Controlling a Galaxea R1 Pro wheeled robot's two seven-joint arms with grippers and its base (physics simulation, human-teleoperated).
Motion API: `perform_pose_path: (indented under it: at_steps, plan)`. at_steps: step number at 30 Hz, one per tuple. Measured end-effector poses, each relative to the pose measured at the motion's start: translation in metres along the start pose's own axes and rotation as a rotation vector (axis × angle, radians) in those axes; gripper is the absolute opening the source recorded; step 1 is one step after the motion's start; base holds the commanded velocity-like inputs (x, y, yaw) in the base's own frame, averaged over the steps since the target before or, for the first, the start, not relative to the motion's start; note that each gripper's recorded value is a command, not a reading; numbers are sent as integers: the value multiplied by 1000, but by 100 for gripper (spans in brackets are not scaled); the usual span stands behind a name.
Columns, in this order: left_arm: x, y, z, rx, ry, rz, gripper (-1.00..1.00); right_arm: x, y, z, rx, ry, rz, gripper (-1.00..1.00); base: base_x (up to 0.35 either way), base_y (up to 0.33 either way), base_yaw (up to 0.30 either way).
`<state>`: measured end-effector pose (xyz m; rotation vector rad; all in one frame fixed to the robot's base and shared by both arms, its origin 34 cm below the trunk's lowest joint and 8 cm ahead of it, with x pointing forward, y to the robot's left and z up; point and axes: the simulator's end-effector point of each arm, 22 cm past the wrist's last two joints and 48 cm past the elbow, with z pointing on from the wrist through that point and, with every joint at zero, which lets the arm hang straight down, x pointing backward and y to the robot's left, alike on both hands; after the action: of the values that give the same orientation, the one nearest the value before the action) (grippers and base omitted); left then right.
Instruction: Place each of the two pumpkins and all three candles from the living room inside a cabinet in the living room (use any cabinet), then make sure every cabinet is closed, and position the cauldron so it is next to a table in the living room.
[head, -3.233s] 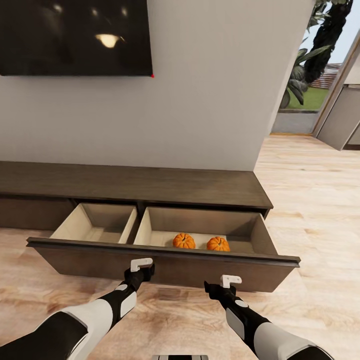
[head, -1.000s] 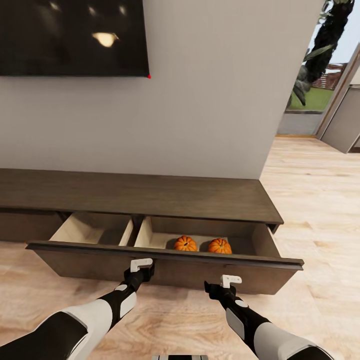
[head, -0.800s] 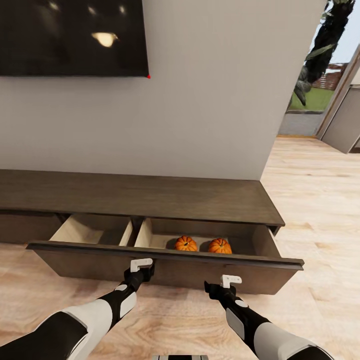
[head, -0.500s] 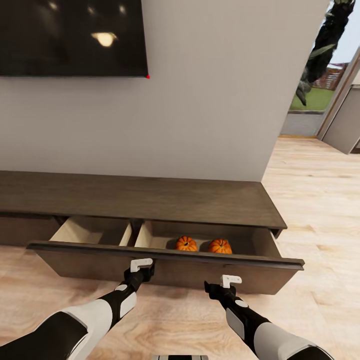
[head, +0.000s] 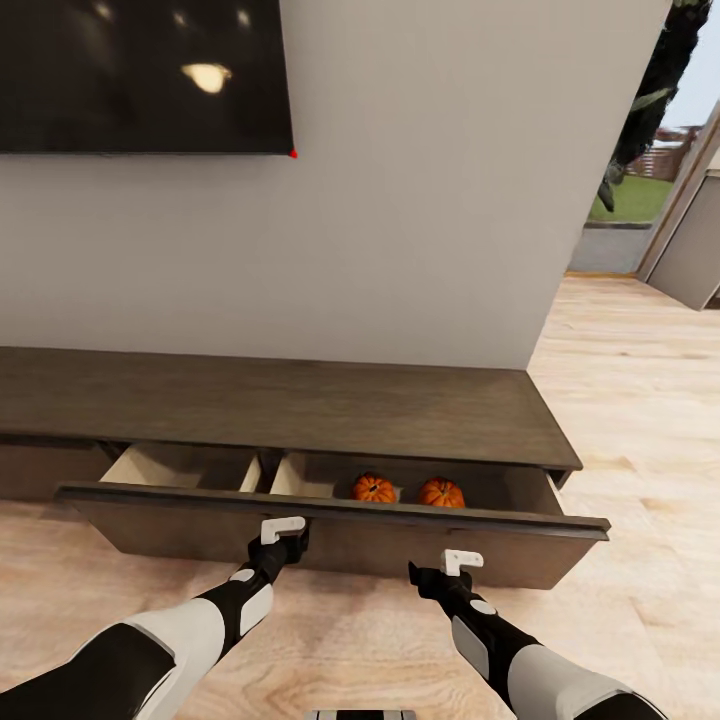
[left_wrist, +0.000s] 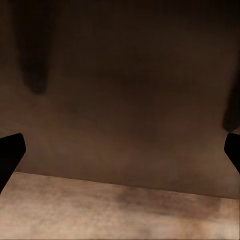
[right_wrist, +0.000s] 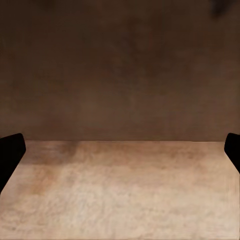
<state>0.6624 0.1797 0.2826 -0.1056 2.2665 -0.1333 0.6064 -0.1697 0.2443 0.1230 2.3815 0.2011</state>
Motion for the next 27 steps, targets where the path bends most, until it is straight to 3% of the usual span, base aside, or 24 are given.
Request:
perform_pose_path:
  at_steps: [27]
  plan:
    - [0, 0, 0, 0, 0, -1, 100, 1, 0, 0, -2, 1, -3, 100, 112, 0, 0]
